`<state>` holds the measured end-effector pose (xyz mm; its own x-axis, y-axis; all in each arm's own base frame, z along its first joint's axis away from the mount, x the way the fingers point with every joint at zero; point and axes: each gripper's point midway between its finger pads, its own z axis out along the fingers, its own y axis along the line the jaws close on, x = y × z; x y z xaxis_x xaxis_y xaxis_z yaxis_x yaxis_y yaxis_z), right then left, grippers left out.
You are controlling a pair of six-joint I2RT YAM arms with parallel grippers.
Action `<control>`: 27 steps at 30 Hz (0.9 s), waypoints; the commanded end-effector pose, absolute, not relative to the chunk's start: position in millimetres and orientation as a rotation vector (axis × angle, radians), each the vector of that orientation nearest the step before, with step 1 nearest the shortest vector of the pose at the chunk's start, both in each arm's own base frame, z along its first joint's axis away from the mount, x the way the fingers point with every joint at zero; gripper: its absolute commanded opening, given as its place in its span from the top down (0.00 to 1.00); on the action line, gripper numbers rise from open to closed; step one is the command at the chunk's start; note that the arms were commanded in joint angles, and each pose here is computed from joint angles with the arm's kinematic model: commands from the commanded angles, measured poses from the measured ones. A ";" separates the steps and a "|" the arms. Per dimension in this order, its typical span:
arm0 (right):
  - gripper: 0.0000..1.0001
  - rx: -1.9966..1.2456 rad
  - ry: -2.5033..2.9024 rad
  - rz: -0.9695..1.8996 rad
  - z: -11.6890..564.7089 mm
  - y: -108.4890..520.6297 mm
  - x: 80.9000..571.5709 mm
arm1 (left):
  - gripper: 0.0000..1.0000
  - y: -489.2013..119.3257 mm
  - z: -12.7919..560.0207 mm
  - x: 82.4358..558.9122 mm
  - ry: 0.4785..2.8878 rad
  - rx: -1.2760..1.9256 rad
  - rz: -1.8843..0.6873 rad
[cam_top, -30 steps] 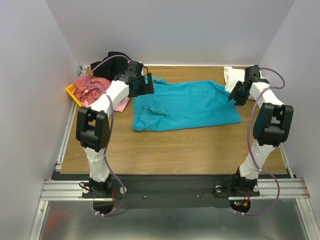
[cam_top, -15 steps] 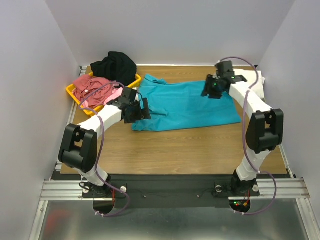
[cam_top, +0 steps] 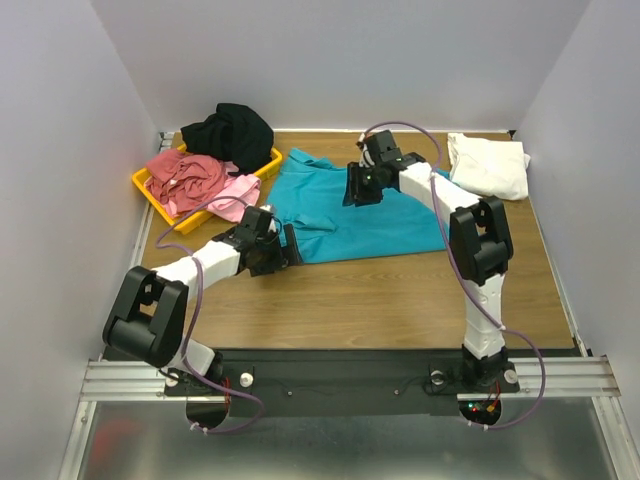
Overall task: Fold and stack the t-shirts
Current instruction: Fold the tshirt
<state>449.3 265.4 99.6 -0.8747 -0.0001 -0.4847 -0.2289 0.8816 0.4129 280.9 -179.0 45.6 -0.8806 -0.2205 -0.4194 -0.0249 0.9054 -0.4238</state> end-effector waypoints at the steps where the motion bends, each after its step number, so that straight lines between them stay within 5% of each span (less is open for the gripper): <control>1: 0.52 -0.306 2.477 0.747 120.2 303.8 450.6 | 0.02 -173.0 53.7 280.8 2.545 -0.215 -0.552; 12: 0.51 -0.401 2.510 0.780 91.4 337.2 442.6 | 0.03 -164.1 62.8 282.6 2.527 -0.234 -0.494; 22: 0.51 -0.427 2.538 0.734 69.0 340.1 441.5 | 0.22 -154.6 68.7 288.4 2.507 -0.262 -0.421; 25: 0.60 -0.424 2.546 0.735 65.4 340.7 441.8 | 0.30 -154.2 65.7 289.9 2.515 -0.267 -0.409; 27: 0.75 -0.425 2.547 0.743 65.0 342.0 441.9 | 0.37 -153.7 64.5 291.3 2.517 -0.272 -0.400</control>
<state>431.2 329.1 55.1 -0.8811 -0.1549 -0.4467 -0.3634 0.8264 0.4302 277.6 -152.7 47.8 -0.8456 -0.2670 -0.4624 -0.1092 0.9342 -0.3397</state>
